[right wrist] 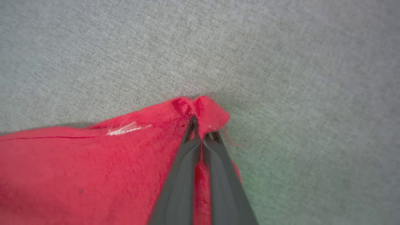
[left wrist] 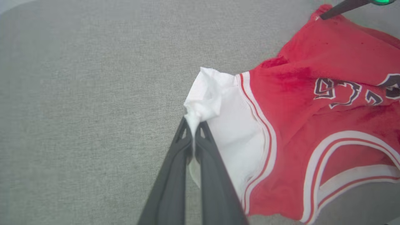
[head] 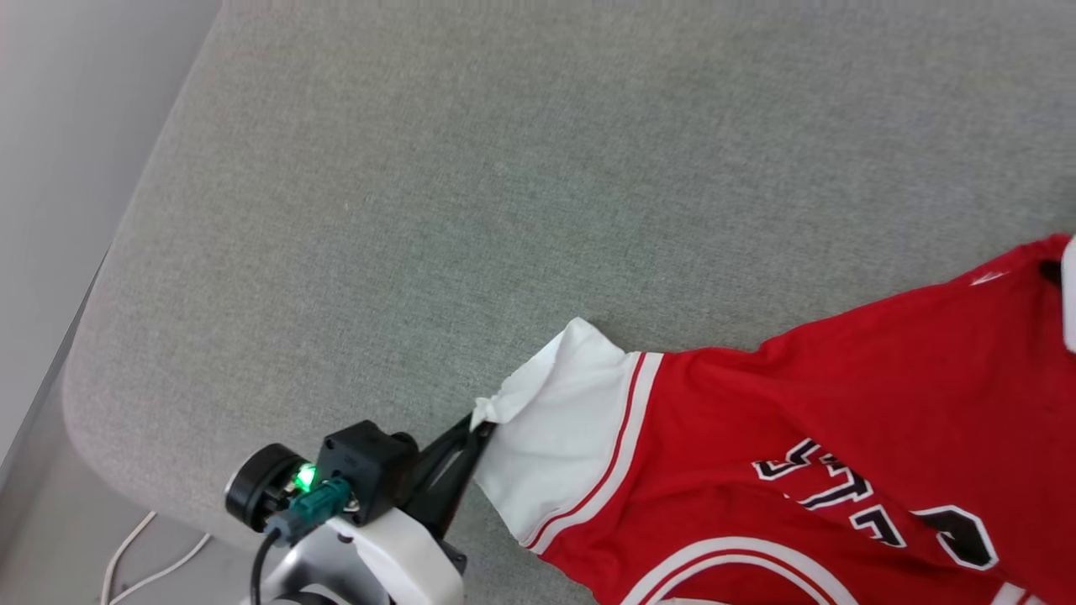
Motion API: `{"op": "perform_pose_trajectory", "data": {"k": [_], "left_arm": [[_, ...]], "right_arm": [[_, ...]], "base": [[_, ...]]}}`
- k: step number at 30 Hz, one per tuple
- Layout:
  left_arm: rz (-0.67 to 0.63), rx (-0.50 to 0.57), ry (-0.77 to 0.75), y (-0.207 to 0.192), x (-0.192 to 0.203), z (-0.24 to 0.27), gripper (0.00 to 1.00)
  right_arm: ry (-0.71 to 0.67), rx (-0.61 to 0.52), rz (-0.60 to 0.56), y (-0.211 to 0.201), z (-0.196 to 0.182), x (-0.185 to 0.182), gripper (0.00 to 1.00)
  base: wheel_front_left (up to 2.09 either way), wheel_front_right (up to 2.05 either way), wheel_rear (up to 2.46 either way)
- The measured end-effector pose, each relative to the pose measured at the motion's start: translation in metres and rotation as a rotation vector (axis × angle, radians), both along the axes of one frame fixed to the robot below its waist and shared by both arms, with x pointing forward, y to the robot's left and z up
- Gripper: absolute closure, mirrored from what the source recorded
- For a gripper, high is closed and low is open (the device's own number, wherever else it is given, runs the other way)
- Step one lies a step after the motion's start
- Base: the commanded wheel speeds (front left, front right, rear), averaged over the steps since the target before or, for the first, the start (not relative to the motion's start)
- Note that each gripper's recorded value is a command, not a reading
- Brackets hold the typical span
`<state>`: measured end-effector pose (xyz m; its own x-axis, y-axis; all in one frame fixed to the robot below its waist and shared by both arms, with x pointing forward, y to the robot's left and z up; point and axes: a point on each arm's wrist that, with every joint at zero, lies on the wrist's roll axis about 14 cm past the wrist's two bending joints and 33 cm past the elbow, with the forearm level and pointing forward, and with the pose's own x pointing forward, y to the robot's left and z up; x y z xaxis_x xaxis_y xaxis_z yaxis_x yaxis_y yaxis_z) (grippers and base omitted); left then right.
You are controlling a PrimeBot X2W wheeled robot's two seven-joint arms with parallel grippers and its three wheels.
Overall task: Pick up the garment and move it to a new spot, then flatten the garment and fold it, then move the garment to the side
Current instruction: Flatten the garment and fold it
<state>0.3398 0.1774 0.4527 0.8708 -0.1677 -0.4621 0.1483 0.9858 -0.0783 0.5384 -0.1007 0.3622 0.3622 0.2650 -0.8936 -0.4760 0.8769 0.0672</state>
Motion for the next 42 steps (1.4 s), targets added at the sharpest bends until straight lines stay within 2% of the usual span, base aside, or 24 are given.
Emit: {"op": "perform_pose_trajectory", "data": {"k": [8, 10, 11, 15, 21, 29, 38, 42], "left_arm": [[0.012, 0.012, -0.099, 0.009, 0.002, 0.028, 1.00], [0.018, 0.024, -0.165, 0.013, 0.006, 0.047, 1.00], [0.018, 0.024, -0.165, 0.013, 0.006, 0.047, 1.00], [0.004, 0.032, -0.261, 0.013, 0.009, 0.074, 1.00], [0.007, 0.075, -0.491, 0.021, 0.017, 0.139, 1.00], [-0.014, 0.115, -0.795, 0.024, 0.021, 0.234, 1.00], [-0.038, 0.134, -1.081, 0.021, 0.020, 0.326, 1.00], [-0.071, 0.205, -1.162, 0.016, 0.025, 0.352, 1.00]], "right_arm": [[-0.177, 0.087, -0.032, -0.007, 0.052, -0.001, 1.00], [-0.279, 0.135, -0.051, -0.012, 0.084, -0.001, 1.00], [-0.279, 0.135, -0.051, -0.012, 0.084, -0.001, 1.00], [-0.423, 0.203, -0.075, -0.022, 0.136, -0.006, 1.00], [-0.655, 0.237, -0.082, -0.044, 0.215, -0.025, 1.00], [-0.884, 0.303, -0.108, -0.068, 0.299, -0.067, 1.00], [-1.092, 0.335, -0.126, -0.083, 0.363, -0.100, 1.00], [-1.144, 0.342, -0.125, -0.085, 0.375, -0.100, 1.00]], "base": [[0.00, 0.00, 0.00], [0.00, 0.00, 0.00], [0.00, 0.00, 0.00], [0.00, 0.00, 0.00], [0.00, 0.00, 0.00], [0.00, 0.00, 0.00], [0.00, 0.00, 0.00], [0.00, 0.00, 0.00]]}}
